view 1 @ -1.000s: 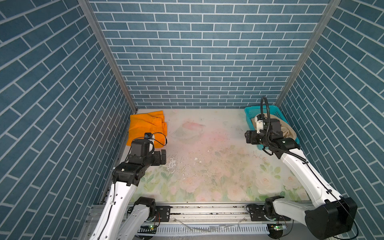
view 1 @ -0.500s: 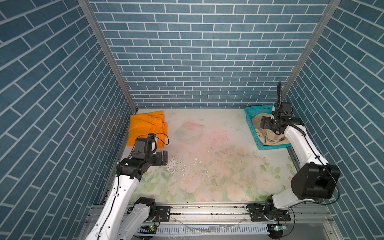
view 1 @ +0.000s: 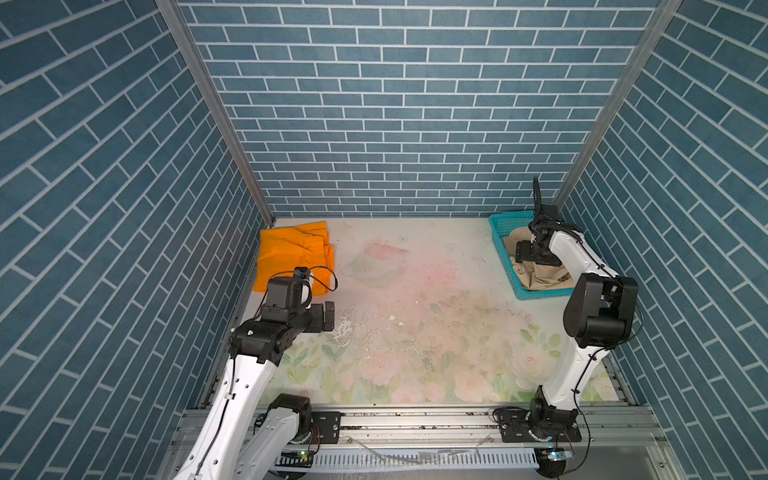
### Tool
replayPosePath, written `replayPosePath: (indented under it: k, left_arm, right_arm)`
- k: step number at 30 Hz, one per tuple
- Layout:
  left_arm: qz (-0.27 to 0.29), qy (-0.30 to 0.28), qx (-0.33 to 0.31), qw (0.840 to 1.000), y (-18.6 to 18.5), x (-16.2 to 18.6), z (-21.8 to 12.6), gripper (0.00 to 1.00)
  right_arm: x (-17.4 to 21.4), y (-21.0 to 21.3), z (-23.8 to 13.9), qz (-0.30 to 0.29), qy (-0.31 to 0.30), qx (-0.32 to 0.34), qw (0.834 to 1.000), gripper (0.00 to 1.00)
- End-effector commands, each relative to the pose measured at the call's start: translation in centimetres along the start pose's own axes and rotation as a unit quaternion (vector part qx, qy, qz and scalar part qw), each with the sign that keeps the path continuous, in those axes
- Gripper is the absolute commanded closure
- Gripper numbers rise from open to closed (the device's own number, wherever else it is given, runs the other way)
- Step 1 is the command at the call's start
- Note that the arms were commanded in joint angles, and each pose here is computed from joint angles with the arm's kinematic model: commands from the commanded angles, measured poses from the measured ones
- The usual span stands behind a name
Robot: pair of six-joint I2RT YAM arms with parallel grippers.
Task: Fold and stack the shorts
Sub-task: 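Release the shorts with the left gripper while the right reaches into the teal basket, then grasp the beige shorts in the teal basket with the right gripper and lift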
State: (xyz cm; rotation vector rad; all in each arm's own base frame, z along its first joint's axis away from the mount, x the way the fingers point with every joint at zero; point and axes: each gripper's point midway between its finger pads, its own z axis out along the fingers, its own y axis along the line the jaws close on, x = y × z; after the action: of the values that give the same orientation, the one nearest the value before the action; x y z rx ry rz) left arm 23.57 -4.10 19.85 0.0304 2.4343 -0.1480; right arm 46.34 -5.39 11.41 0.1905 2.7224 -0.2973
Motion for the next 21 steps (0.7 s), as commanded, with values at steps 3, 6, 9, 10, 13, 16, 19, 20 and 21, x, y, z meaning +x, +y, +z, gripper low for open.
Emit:
replayPosePath:
  k: [3, 6, 9, 10, 13, 16, 19, 20, 21]
  left_arm:
    - [0.002, -0.01, 0.005, 1.0, -0.2, -0.6, -0.6, 0.0]
    - [0.002, -0.012, 0.006, 1.0, -0.2, -0.6, -0.6, 0.0]
    - [0.002, -0.013, 0.006, 1.0, -0.2, -0.6, -0.7, 0.0]
    - [0.002, -0.014, 0.005, 1.0, -0.2, -0.6, -0.7, 0.0]
    - [0.002, -0.016, 0.001, 1.0, 0.0, -0.6, -0.8, 0.0]
    - [0.002, -0.015, 0.001, 1.0, 0.0, -0.6, -0.7, 0.0]
    - [0.001, -0.014, 0.001, 1.0, 0.0, -0.6, -0.7, 0.0]
    - [0.001, -0.013, 0.001, 1.0, 0.0, -0.6, -0.7, 0.0]
    - [0.001, -0.013, 0.001, 1.0, 0.0, -0.6, -0.7, 0.0]
  right_arm:
    - [1.4, -0.5, 3.2, -0.016, 0.044, 0.007, 0.999, 0.18]
    - [1.6, -0.2, 4.7, -0.01, 0.05, -0.006, 0.999, 0.26]
    - [1.9, -0.2, 5.9, 0.0, 0.06, -0.025, 0.998, 0.44]
    - [1.9, -0.1, 6.0, 0.001, 0.061, -0.031, 0.998, 0.57]
    - [1.4, -0.3, 5.1, 0.005, 0.042, -0.035, 0.999, 0.94]
    - [0.1, -0.8, 2.7, 0.012, 0.004, -0.034, 0.999, 1.0]
    - [-1.5, -1.6, -1.1, 0.021, -0.046, -0.035, 0.998, 1.0]
    - [-2.1, -1.8, -2.5, 0.024, -0.061, -0.036, 0.997, 1.0]
    - [-2.5, -2.0, -4.0, 0.028, -0.077, -0.041, 0.996, 1.0]
